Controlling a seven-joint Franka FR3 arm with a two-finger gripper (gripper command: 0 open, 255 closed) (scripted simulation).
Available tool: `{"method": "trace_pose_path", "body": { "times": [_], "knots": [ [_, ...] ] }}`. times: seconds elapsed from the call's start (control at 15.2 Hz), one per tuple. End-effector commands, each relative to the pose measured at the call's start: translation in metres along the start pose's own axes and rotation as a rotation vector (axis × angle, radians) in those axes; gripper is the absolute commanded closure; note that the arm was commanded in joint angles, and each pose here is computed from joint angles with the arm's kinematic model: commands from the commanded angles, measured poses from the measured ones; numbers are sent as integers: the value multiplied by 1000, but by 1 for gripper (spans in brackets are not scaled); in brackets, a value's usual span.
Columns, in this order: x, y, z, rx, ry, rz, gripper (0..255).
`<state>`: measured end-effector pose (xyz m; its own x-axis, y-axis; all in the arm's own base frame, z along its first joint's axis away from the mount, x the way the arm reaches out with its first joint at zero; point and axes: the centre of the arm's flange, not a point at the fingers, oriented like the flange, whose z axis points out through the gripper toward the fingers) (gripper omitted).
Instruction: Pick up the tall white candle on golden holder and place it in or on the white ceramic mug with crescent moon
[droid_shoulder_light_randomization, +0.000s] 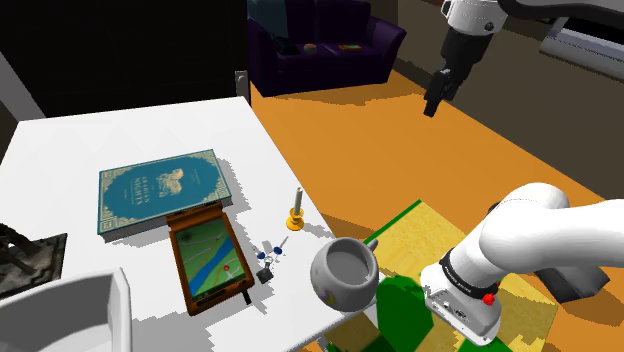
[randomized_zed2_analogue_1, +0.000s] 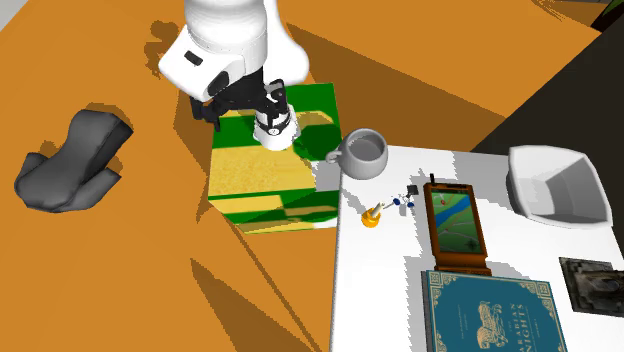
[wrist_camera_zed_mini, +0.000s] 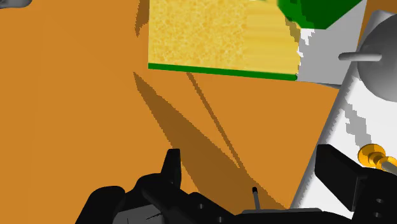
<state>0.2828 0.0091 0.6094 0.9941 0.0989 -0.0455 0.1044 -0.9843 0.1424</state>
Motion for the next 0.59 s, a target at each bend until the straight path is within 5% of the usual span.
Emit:
{"method": "trace_pose_path", "body": {
  "times": [0.0, 0.53],
  "knots": [
    [0, 0, 0, 0, 0, 0, 0],
    [4, -68, 70, 54, 123, 5, 0]
  ]
}}
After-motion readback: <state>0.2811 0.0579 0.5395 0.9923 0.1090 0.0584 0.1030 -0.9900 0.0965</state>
